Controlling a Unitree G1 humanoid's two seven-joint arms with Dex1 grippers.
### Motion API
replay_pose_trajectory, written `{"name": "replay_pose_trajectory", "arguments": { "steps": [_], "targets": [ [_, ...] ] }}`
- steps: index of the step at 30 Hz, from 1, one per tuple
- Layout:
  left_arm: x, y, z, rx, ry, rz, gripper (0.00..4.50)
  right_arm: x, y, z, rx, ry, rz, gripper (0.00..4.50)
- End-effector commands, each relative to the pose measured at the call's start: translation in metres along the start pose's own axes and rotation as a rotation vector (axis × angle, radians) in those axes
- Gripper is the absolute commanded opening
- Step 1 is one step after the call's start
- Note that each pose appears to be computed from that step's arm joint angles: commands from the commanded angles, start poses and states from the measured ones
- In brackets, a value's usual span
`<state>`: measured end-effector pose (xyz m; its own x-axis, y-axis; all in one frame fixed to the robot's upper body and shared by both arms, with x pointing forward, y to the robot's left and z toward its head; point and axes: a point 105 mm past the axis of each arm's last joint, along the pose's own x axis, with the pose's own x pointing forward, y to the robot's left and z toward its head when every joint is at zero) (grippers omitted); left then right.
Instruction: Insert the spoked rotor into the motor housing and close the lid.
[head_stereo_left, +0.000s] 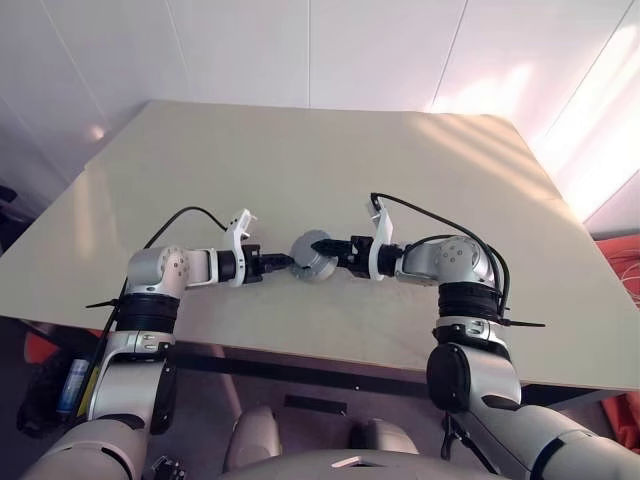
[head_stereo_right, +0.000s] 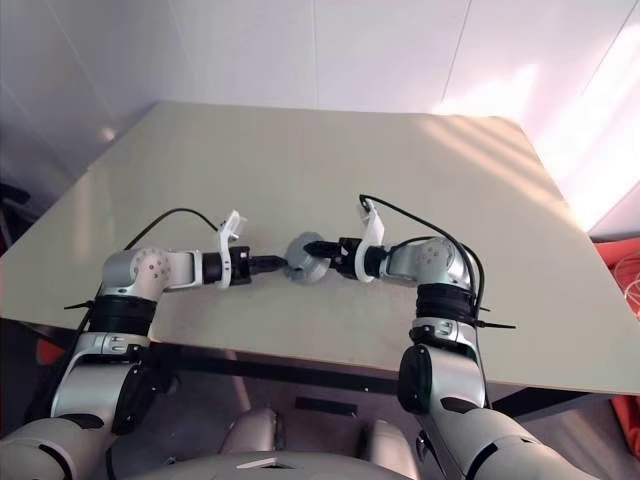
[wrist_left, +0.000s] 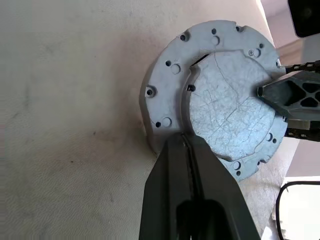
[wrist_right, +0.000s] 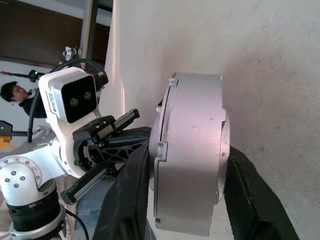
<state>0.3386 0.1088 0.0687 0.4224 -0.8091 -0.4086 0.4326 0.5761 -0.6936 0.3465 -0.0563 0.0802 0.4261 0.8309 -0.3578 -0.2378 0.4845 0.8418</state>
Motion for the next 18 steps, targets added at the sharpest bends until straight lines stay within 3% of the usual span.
{"name": "replay_pose_trajectory", "arguments": {
  "steps": [1, 13, 15, 18],
  "targets": [
    [0.005, 0.0, -0.005, -0.008, 0.024, 0.007, 0.0, 0.004, 0.008, 0.002, -0.035, 0.002, 0.02, 1.96],
    [0.004, 0.001, 0.0, 0.002, -0.006, 0.006, 0.0, 0.005, -0.002, 0.008, -0.014, -0.023, -0.018, 1.96],
    [0.002, -0.002, 0.005, 0.008, -0.044, -0.014, 0.0, 0.006, 0.002, 0.015, 0.028, -0.056, 0.009, 1.96],
    [-0.009, -0.018, 0.029, 0.028, -0.216, -0.133, 0.0, 0.006, 0.006, 0.026, 0.08, -0.103, 0.039, 1.96]
  ]
}}
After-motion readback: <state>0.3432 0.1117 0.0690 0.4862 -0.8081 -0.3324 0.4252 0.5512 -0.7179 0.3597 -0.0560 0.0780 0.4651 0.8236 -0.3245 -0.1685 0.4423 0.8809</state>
